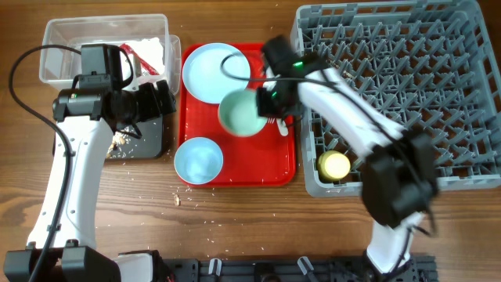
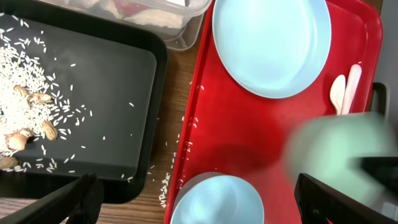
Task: Sort waste into correct bins and load items into the dishwasher rack
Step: 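Grasp the green bowl with the right gripper and lift it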
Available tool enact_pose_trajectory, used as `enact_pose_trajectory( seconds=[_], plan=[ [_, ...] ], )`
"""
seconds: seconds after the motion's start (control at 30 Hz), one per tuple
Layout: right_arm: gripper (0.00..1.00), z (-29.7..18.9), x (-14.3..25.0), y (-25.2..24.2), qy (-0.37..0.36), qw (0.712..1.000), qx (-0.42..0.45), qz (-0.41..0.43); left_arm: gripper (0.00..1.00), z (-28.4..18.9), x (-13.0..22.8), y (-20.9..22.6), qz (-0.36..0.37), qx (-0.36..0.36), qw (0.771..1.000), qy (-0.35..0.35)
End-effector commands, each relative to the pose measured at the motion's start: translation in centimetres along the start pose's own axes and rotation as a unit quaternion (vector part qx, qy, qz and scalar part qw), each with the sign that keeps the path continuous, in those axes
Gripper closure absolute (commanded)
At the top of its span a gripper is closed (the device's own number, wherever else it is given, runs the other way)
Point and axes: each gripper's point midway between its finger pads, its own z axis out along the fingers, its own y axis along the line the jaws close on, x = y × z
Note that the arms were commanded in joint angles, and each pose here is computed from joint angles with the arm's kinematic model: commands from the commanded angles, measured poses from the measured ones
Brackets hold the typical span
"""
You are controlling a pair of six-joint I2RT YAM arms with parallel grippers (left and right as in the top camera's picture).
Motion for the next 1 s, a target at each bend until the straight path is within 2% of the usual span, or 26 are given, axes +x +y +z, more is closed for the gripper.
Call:
enact_pose_trajectory(
  seconds=[0.0, 0.07, 0.13, 0.17, 0.27, 0.33, 0.43, 0.57, 0.7, 0.8, 0.97],
  plan=[
    [0.96, -14.8, -6.0, -4.1, -0.228, 0.971, 0.064, 0.032, 0.0, 0.0, -0.1, 0.3, 0.003, -0.007, 1.0, -0.002],
    [0.96, -19.4, -7.4, -7.8, -0.311, 0.937, 0.147, 0.064, 0.0, 0.0, -0.1, 0.3, 0.003, -0.007, 1.0, -0.002],
    [0.96, -24.3, -8.6, -13.0, -0.398, 0.855, 0.313, 0.111, 0.0, 0.0, -0.1, 0.3, 0.003, -0.007, 1.0, -0.002],
    [0.96, -25.2, -9.2, -14.3, -0.416, 0.825, 0.364, 0.119, 0.0, 0.0, -0.1, 0.3, 0.003, -0.007, 1.0, -0.002],
    [0.96, -24.1, -12.6, -15.1, -0.412, 0.792, 0.448, 0.048, 0.0, 0.0, -0.1, 0.3, 0.003, -0.007, 1.0, -0.002],
    [0.96, -21.4, -15.2, -16.0, -0.392, 0.762, 0.516, 0.005, 0.0, 0.0, -0.1, 0.3, 0.003, -0.007, 1.0, -0.002],
    [0.96, -16.4, -17.8, -16.7, -0.375, 0.756, 0.535, -0.029, 0.0, 0.0, -0.1, 0.3, 0.003, -0.007, 1.0, -0.002],
    [0.96, -10.2, -18.3, -18.3, -0.332, 0.764, 0.55, -0.053, 0.0, 0.0, -0.1, 0.3, 0.003, -0.007, 1.0, -0.002],
    [0.96, -9.3, -18.2, -18.3, -0.325, 0.769, 0.547, -0.06, 0.0, 0.0, -0.1, 0.3, 0.003, -0.007, 1.0, -0.002],
    [0.96, -7.9, -17.1, -16.4, -0.298, 0.776, 0.548, -0.095, 0.0, 0.0, -0.1, 0.3, 0.003, -0.007, 1.0, -0.002],
    [0.53, -5.7, -14.9, -13.0, -0.254, 0.783, 0.546, -0.158, 0.0, 0.0, -0.1, 0.3, 0.003, -0.007, 1.0, -0.002]
  ],
)
